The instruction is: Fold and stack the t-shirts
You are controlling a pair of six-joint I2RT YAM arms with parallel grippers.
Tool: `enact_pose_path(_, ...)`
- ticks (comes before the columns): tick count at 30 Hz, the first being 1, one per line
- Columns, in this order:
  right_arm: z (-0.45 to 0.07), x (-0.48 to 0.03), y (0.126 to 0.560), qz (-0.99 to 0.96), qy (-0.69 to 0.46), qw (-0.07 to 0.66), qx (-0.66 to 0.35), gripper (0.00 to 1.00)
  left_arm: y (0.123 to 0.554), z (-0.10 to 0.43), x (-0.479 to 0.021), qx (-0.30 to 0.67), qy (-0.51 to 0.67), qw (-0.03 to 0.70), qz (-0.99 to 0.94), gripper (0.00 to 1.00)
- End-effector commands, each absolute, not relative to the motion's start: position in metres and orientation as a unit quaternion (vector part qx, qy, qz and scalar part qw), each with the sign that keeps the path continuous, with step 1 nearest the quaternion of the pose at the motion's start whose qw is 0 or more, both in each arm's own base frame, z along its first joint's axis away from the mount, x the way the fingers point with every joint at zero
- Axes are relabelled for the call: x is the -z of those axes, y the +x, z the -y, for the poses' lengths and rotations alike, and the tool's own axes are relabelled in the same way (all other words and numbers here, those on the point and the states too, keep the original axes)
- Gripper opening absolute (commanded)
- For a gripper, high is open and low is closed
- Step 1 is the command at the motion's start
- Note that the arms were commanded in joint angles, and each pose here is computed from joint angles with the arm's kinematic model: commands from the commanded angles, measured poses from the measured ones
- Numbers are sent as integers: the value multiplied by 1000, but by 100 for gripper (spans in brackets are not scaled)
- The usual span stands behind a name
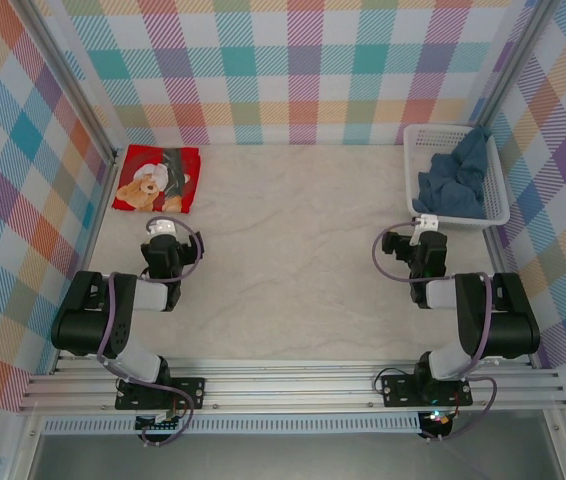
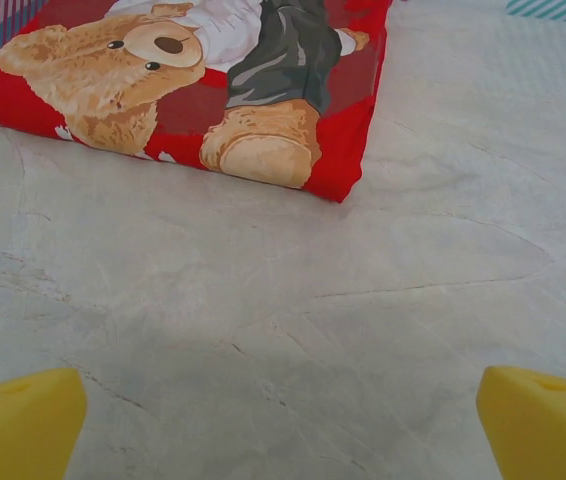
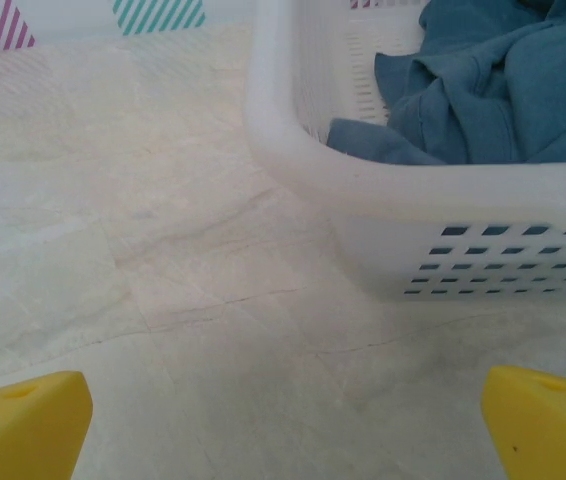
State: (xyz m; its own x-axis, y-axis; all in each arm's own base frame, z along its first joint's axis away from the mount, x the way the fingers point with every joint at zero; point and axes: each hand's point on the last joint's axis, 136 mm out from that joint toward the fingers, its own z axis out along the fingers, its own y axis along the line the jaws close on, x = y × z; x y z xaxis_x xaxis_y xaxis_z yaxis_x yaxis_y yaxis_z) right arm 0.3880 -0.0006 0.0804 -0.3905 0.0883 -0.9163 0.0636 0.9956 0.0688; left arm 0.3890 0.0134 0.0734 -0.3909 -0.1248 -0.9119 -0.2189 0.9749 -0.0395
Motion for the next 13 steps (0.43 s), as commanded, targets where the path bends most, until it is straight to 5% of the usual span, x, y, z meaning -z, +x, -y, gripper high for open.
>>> enact_pose_path(1, -6, -92, 396, -822, 26, 568, -18, 100, 392, -12, -83, -47, -100, 558, -822, 100)
enact_pose_path(13, -15, -92, 397, -824, 5, 565, -35, 100, 392, -11, -82, -50, -96, 557, -823, 100)
